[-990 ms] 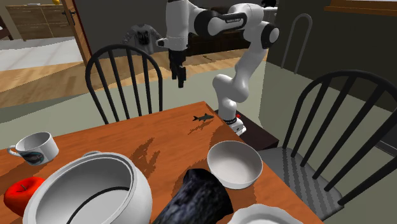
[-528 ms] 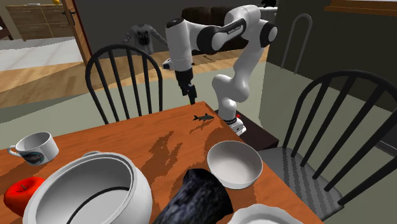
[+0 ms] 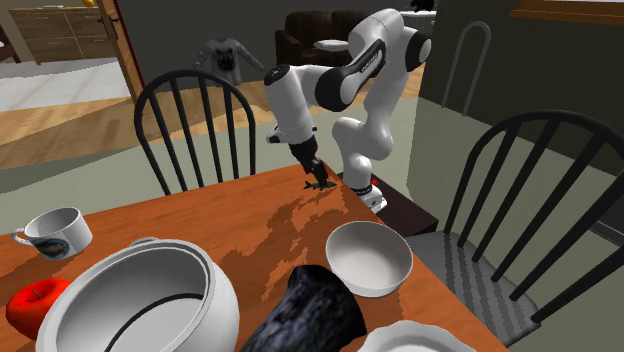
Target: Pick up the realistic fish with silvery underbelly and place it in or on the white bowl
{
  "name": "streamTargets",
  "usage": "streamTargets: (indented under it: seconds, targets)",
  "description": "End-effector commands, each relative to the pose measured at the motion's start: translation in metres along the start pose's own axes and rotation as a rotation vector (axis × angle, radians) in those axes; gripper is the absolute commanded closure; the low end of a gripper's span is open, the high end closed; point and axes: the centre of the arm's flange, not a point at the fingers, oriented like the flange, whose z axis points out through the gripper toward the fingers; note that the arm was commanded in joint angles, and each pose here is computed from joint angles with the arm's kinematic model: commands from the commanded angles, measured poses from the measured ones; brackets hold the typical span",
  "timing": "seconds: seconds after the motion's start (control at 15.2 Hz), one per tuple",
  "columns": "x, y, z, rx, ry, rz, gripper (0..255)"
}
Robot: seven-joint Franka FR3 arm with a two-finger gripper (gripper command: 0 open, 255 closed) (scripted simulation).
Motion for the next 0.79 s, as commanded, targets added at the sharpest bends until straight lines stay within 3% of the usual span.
streamTargets:
  seconds: [0.0,0.33,0.73]
  targets:
    - [0.0,-0.001,0.01,0.002,-0.006,-0.001,0]
    - [0.0,-0.001,0.035,0.002,-0.006,-0.001,0]
    - [0.0,-0.001,0.035,0.002,-0.006,-0.001,0]
